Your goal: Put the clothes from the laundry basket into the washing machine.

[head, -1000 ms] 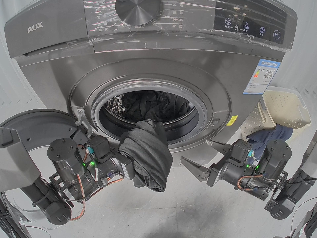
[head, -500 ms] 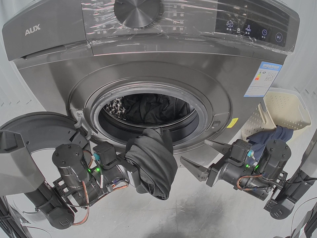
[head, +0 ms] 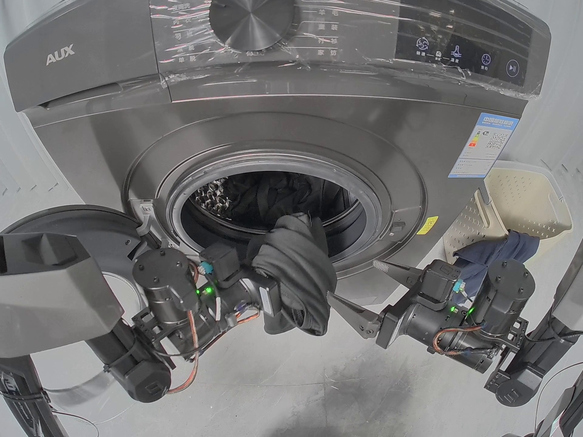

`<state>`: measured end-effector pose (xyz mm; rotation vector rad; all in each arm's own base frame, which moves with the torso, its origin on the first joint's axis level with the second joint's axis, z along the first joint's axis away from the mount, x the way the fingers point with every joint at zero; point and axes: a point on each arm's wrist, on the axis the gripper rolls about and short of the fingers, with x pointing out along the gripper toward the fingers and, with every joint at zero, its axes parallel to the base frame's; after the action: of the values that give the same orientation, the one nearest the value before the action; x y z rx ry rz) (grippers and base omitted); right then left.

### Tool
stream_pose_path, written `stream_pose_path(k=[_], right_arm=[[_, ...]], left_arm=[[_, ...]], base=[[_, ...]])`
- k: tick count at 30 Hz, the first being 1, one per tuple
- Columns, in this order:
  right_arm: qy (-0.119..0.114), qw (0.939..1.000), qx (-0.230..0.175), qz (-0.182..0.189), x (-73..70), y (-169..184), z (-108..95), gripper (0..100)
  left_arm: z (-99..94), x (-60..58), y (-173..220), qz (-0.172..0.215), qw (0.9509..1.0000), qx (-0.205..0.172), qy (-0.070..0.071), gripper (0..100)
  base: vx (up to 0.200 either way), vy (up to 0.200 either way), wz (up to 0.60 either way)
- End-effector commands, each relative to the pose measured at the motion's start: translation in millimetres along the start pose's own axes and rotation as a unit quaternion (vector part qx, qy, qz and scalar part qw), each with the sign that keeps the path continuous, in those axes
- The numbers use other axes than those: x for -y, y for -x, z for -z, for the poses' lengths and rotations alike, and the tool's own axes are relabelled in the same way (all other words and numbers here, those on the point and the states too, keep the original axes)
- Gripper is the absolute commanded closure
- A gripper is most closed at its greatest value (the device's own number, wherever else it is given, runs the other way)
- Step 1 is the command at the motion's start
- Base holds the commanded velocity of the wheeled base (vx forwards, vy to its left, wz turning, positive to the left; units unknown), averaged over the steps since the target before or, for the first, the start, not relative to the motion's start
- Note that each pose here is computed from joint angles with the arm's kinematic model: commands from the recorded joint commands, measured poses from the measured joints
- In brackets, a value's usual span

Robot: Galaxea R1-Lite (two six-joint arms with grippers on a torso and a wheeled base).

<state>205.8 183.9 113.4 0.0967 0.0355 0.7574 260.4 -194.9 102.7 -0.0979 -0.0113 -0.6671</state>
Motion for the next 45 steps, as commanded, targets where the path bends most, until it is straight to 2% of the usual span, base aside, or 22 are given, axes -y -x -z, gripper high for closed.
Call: stream_pose_path(k=[1,5,7,10,13,14,16,23,25,26,30,32,33,36,37,42,45], right_arm=[[-0.003,1.0,0.001,-0.003,-2.2,1,-1,0],[-0.003,1.0,0.0,-0.005,-2.7,0,0,0],[-0.003,1.0,0.0,-0.005,-2.7,0,0,0],[-0.003,1.0,0.001,-0.005,-2.7,0,0,0],[-0.003,1.0,0.001,-0.005,-2.7,0,0,0],[-0.003,1.0,0.001,-0.005,-2.7,0,0,0],[-0.003,1.0,0.001,-0.005,-2.7,0,0,0],[-0.003,1.0,0.001,-0.005,-2.7,0,0,0],[-0.003,1.0,0.002,-0.005,-2.7,0,-1,0],[-0.003,1.0,0.001,-0.005,-2.7,0,0,0],[-0.003,1.0,0.0,-0.005,-2.6,0,0,0],[-0.003,1.0,0.0,-0.005,-2.6,0,0,0],[-0.003,1.0,0.001,-0.005,-2.6,-1,0,0],[-0.003,1.0,0.0,-0.005,-2.5,-1,1,0],[-0.003,1.0,0.0,-0.005,-2.5,-1,1,0],[-0.003,1.0,0.0,-0.005,-2.6,-1,0,0],[-0.003,1.0,0.0,-0.005,-2.6,-1,0,0]], left_arm=[[14.1,-22.2,-52,-0.037,0.9989,0.029,0.003,100],[17.4,-31.8,-76,-0.045,0.9983,0.036,0.003,100],[17.6,-32.5,-77,-0.045,0.9983,0.036,0.003,100],[24.0,-45.5,-101,-0.06,0.9973,0.043,0.002,100],[20.2,-52.8,-112,-0.066,0.9964,0.053,0.002,100],[14.6,-60.1,-123,-0.073,0.9955,0.061,0.002,100],[8.7,-63.9,-133,-0.075,0.9949,0.067,0.005,100],[2.8,-69.8,-165,-0.09,0.992,0.088,0.008,100],[3.0,-71.1,-169,-0.091,0.9918,0.089,0.008,100],[1.2,-80.6,-174,-0.101,0.9904,0.094,0.007,100],[-5.3,-90.9,-184,-0.114,0.9874,0.109,0.006,100],[-5.3,-90.9,-184,-0.114,0.9874,0.109,0.006,100],[-9.4,-97.9,-186,-0.128,0.9849,0.116,0.006,100],[-9.5,-100.0,-184,-0.131,0.9854,0.109,0.006,100],[-9.4,-99.1,-184,-0.13,0.9856,0.108,0.007,0],[-5.2,-92.2,-180,-0.124,0.9876,0.093,0.025,0],[-7.0,-77.1,-171,-0.108,0.9921,0.056,0.031,0]], base=[[0.0,0.0,0.0],[0.0,0.0,0.0],[0.0,0.0,0.0],[0.0,0.0,0.0],[0.0,0.0,0.0],[0.0,0.0,0.0],[0.0,0.0,0.0],[0.0,0.0,0.0],[0.0,0.0,0.0],[0.0,0.0,0.0],[0.0,0.0,0.0],[0.0,0.0,0.0],[0.0,0.0,0.0],[0.0,0.0,0.0],[0.0,0.0,0.0],[0.0,0.0,0.0],[0.0,0.0,0.0]])
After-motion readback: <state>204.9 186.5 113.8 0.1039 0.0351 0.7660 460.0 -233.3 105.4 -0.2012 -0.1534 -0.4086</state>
